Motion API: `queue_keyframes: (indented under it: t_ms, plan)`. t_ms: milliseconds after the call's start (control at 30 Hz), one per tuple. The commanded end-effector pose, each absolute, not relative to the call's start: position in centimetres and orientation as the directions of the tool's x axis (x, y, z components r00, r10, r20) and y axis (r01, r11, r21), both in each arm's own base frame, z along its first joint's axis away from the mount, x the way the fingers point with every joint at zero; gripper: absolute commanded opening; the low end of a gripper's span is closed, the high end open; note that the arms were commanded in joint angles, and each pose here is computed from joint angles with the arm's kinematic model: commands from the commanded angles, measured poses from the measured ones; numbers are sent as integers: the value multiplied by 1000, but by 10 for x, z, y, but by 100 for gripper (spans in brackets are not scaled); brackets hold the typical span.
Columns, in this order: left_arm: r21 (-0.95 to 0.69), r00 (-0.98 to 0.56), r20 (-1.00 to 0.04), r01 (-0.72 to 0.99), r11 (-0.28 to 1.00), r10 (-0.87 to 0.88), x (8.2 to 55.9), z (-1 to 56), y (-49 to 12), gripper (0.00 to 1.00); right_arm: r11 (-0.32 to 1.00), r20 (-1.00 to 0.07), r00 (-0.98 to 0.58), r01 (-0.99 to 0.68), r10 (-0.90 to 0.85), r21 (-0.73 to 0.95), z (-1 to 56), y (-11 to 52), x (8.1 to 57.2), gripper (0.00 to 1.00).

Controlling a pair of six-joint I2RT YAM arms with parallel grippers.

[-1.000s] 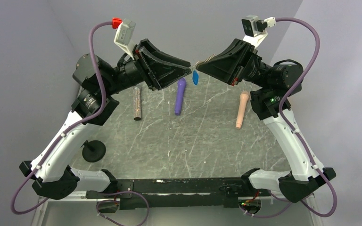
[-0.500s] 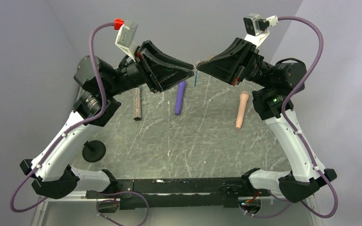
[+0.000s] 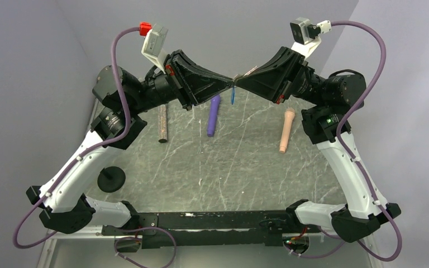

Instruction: Remove the keys from the keyring

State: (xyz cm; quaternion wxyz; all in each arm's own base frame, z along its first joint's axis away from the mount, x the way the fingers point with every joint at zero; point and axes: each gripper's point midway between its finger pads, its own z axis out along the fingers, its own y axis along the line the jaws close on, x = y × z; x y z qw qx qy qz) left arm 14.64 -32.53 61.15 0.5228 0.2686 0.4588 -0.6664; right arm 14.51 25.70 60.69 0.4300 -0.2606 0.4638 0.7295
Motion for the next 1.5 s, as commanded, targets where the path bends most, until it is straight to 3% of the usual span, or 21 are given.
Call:
queue_keyframes:
  t_ms: [0,167,700,1467]
  plan:
    - [-282,-259,-834,959,-27,-487,142,631,-320,0,-199,-804,-447,-895,393,400,614,250,131,0]
    - [-276,-249,-850,961,-10,-463,143,629,-322,0,-188,-811,-439,-898,387,397,613,250,132,0]
    - [-293,-278,-949,952,90,-151,139,562,-321,0,-34,-836,-463,-879,295,475,561,256,151,0]
    - [-288,-285,-957,956,55,-54,133,548,-324,0,65,-829,-513,-841,223,538,516,254,154,0]
